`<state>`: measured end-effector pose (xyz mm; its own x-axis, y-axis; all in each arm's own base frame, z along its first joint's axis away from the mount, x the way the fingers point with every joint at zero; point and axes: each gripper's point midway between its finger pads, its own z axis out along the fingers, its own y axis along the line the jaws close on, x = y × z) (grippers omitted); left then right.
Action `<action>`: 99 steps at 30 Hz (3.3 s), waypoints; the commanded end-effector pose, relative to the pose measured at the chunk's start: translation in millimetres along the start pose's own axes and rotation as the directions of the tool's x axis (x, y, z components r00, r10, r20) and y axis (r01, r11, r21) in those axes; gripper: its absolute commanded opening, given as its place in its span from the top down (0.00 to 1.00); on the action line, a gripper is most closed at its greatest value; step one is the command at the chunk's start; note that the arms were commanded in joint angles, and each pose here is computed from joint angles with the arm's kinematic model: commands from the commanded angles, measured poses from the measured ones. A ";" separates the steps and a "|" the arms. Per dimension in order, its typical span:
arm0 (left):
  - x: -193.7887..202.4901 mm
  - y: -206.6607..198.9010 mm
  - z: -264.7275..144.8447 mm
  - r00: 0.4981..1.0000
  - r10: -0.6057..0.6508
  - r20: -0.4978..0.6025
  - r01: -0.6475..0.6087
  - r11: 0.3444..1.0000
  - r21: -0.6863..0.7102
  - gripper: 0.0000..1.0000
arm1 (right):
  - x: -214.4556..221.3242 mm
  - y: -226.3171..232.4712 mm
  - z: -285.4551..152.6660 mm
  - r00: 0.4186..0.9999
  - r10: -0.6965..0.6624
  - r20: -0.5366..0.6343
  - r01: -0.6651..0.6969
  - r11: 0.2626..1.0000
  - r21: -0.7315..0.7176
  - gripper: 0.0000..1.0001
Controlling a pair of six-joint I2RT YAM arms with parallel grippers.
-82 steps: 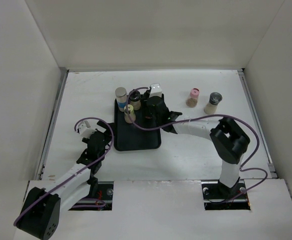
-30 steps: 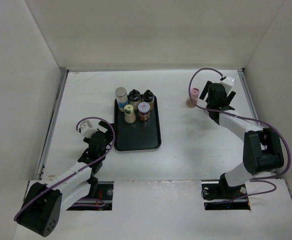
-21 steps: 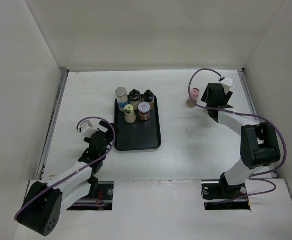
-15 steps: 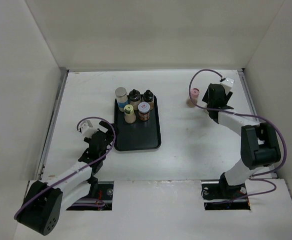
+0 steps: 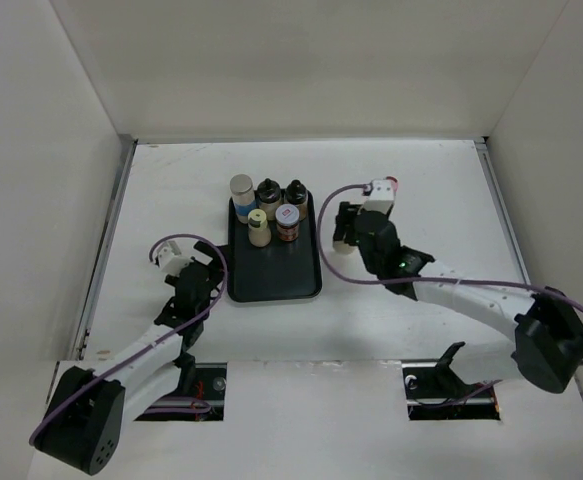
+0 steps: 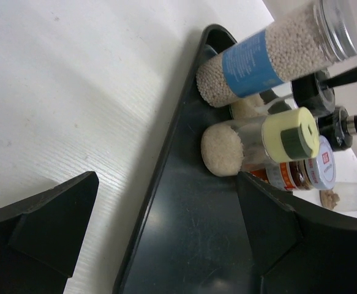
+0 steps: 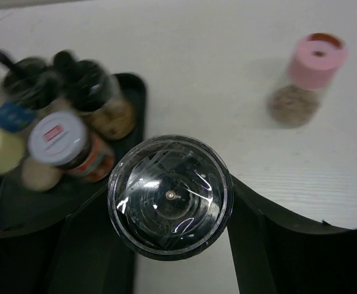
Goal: Organize the condiment bottles
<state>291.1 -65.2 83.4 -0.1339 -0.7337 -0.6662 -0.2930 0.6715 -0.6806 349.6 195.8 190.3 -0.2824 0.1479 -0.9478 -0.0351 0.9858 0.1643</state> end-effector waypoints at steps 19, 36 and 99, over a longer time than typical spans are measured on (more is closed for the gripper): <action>-22.1 43.2 0.1 0.985 -0.144 0.092 0.156 0.977 -0.143 0.00 | 36.1 295.7 -8.4 0.995 -0.097 0.026 0.098 0.867 -0.488 0.39; -19.9 41.2 1.3 0.986 -0.146 0.082 0.157 0.977 -0.142 0.00 | 23.2 292.5 -20.8 0.999 -0.041 0.007 0.038 0.857 -0.513 0.00; -25.2 23.0 1.4 0.994 -0.098 0.053 0.102 0.992 -0.075 0.00 | -26.5 79.4 20.7 0.999 0.035 0.029 -0.029 0.981 -0.193 0.58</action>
<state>279.8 -32.3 58.8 -0.0979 -0.7875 -0.6085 -0.4304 0.5848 -0.6875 378.6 252.6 207.0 -0.2929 0.1264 -0.9477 -0.1875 0.9644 0.1866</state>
